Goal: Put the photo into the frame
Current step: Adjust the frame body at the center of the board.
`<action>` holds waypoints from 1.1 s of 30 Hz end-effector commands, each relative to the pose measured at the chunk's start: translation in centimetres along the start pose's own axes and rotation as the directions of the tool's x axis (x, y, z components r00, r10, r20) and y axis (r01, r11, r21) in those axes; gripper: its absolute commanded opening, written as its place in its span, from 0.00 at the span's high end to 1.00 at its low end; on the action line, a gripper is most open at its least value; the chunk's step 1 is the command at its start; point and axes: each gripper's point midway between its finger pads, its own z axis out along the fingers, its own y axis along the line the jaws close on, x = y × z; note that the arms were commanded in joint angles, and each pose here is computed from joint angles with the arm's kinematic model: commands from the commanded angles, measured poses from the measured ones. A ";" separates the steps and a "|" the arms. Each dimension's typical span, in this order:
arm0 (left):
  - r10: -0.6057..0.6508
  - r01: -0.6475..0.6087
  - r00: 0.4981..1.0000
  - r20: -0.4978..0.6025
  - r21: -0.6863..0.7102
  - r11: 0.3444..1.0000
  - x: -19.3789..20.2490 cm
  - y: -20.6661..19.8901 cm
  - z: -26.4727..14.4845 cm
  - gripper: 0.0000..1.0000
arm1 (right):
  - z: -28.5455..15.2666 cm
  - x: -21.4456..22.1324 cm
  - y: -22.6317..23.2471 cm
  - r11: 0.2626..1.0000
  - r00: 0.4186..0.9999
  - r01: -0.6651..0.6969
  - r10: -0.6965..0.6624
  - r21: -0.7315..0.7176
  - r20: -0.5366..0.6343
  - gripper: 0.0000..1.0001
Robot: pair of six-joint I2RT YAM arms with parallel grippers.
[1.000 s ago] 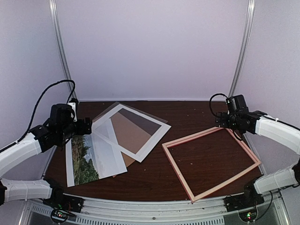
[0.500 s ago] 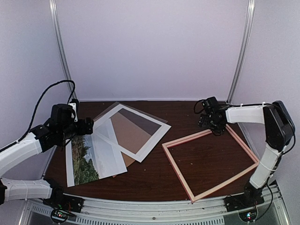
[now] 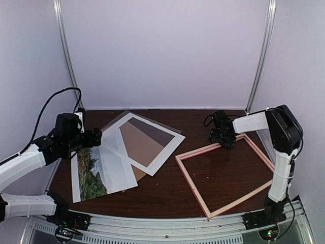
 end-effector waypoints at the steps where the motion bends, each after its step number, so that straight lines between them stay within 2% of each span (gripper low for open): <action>1: -0.018 0.017 0.999 0.033 0.025 1.000 -0.6 -0.5 0.0 0.02 | 0.8 0.8 1.8 0.998 0.999 0.005 -0.007 -0.056 -0.040 0.11; 4: -0.014 0.013 0.999 0.029 0.024 1.000 -0.7 -0.6 0.1 0.02 | 1.2 1.0 2.2 0.997 0.998 0.043 -0.046 -0.060 -0.053 0.15; 7: -0.005 0.005 1.000 0.004 0.002 1.000 -0.5 -0.4 0.4 0.02 | 1.3 1.1 2.5 0.992 0.991 0.113 -0.116 -0.052 -0.062 0.24; 14: 0.005 -0.005 0.999 -0.035 -0.019 1.000 0.1 -0.4 1.1 0.02 | 1.5 1.6 1.8 0.958 0.953 0.288 -0.286 0.004 -0.097 0.39; 21: 0.007 -0.008 0.999 -0.046 -0.009 1.000 0.1 -0.7 1.5 0.02 | 1.5 2.7 2.5 0.890 0.875 0.456 -0.455 -0.034 -0.167 0.53; 28: 0.004 -0.004 0.998 -0.063 -0.002 1.000 0.3 -1.0 1.9 0.02 | 1.4 4.2 4.6 0.840 0.812 0.523 -0.542 -0.145 -0.216 0.62; 33: 0.010 -0.010 0.998 -0.068 -0.004 1.000 0.3 -1.1 2.1 0.03 | 0.2 5.5 6.0 0.784 0.757 0.588 -0.621 -0.200 -0.204 0.67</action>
